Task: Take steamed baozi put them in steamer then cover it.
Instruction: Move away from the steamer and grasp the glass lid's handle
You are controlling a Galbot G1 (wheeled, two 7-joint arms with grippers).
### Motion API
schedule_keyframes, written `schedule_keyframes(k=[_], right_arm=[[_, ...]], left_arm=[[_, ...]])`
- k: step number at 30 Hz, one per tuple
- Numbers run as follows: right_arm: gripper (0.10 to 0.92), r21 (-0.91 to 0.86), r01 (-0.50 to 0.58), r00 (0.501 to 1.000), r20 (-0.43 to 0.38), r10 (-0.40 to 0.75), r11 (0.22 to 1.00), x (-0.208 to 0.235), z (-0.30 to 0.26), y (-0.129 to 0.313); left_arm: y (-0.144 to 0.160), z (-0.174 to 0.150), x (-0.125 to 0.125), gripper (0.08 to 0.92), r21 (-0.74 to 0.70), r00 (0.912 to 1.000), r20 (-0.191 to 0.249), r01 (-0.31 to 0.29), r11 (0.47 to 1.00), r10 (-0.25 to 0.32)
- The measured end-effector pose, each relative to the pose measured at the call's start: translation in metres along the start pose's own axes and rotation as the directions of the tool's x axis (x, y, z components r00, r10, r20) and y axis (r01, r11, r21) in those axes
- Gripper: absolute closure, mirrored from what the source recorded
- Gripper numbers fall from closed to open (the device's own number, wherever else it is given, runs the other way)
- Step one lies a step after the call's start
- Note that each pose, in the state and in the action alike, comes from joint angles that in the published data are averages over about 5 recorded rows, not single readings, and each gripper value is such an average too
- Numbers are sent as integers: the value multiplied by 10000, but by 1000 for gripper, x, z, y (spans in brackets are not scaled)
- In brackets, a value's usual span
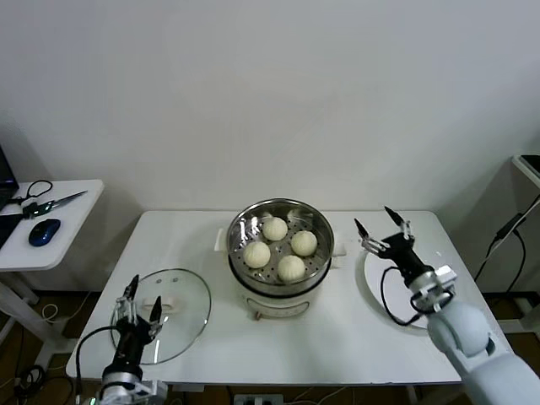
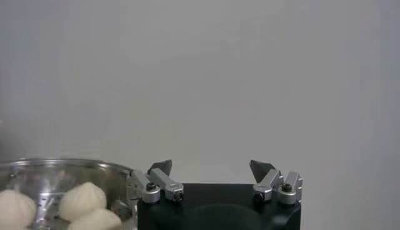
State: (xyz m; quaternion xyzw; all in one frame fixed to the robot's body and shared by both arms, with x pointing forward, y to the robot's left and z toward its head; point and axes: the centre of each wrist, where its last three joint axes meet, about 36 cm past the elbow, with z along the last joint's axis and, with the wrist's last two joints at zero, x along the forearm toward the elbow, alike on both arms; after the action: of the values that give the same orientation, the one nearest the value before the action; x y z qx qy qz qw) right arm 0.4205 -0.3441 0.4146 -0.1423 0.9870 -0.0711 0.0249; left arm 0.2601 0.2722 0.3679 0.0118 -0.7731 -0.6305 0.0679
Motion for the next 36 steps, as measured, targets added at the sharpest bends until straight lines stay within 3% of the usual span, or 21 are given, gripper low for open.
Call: schedule_keyframes(k=[6,14,26,36], right_arm=[[200,44,-712,9971,-266,713,9974,21,-2,-2],[200,210,-1215,9913,-485,1224,9924,33,1,-3],[200,503,-1506,9852,-749,1541,9873,46,8,-6],[200,678,-1450,9848,-862,1506,9871,48,11,-5]], left_arm=[[-24,-4,0,177,-2074,9991,-312,-341,9777,282],[-60,2,-13,177,-3408,9976,-651,-443,9391,234],[-98,13,-47,177,-3962,9969,-782,-298,9177,-14],[-112,19,-76,177,-4087,9957,-830,37,9127,-412]])
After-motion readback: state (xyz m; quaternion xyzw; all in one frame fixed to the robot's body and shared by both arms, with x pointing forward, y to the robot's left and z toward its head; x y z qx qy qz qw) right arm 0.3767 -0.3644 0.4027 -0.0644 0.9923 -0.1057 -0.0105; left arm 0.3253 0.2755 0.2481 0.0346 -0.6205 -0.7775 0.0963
